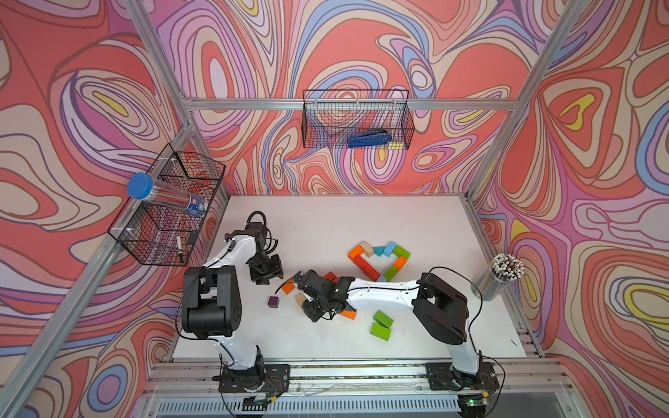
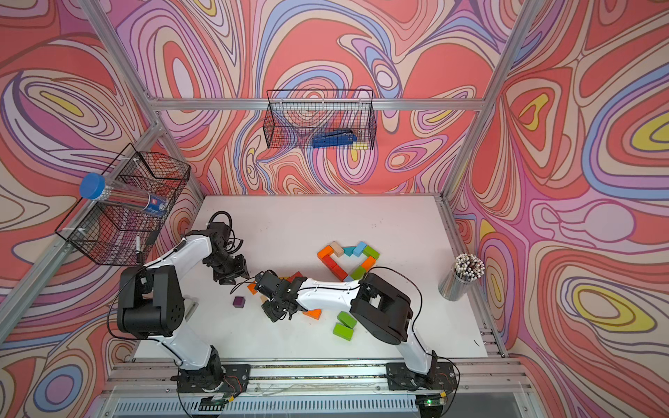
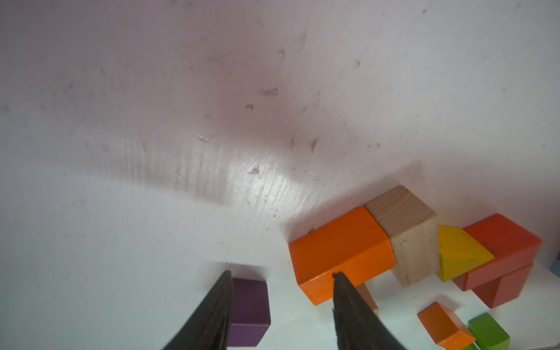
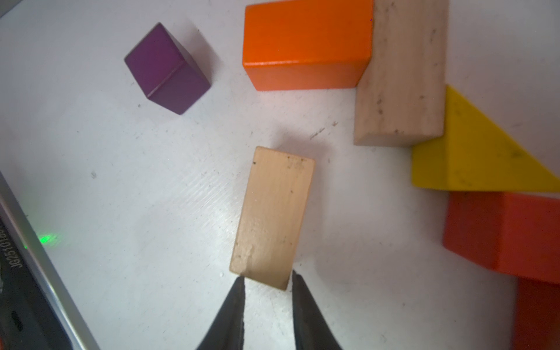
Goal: Assemble a heart with building blocks
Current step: Assemble the building block at the center of the board.
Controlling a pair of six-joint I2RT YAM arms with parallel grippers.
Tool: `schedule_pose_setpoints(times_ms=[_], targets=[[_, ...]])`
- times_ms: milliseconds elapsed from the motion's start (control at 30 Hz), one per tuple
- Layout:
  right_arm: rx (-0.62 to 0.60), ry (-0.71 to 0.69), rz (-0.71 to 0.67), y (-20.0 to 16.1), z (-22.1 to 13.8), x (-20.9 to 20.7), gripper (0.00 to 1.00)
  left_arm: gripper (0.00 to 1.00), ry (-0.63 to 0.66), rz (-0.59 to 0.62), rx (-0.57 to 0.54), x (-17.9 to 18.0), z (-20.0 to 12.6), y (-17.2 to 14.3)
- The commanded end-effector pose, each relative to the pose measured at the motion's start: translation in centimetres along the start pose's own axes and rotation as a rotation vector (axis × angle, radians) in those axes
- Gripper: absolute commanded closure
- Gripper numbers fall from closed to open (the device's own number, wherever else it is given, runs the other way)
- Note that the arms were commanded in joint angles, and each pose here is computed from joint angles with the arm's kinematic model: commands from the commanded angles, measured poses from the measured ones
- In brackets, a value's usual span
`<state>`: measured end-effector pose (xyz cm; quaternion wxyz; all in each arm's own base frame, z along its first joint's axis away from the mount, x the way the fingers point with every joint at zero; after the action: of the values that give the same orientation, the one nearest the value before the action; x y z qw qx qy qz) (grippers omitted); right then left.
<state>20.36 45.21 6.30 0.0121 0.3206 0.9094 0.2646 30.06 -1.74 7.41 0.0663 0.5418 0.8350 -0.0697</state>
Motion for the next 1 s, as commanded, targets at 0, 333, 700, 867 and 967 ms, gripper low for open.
schedule_pose_setpoints(times_ms=[0, 333, 700, 867, 967], targets=[[-0.008, 0.033, -0.021, 0.3, 0.2, 0.8, 0.65, 0.46, 0.032, -0.001, 0.046, 0.5, 0.5, -1.0], [-0.033, 0.012, 0.03, 1.9, 1.4, 0.8, 0.57, 0.46, 0.031, 0.0, 0.047, 0.5, 0.5, -1.2], [-0.006, -0.068, 0.026, 1.7, 2.5, -0.4, 0.58, 0.46, 0.032, -0.003, 0.047, 0.5, 0.5, -1.1], [-0.012, -0.071, 0.03, 2.0, 2.8, -0.4, 0.65, 0.46, 0.031, -0.005, 0.049, 0.5, 0.6, -1.1], [-0.012, -0.083, 0.036, 2.2, 2.9, -0.5, 0.67, 0.46, 0.031, -0.004, 0.048, 0.5, 0.6, -1.1]])
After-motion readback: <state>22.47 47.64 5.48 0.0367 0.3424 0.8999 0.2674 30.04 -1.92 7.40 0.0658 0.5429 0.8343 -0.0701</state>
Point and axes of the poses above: each gripper's point midway between its finger pads, its own z axis out along the fingers, its own x axis along the line the jaws close on, y = z × x, the point moved 2 cm from there along -z, back along the fingers, and after that the axes turned 4 degrees about -z, right-handed, at the moved point
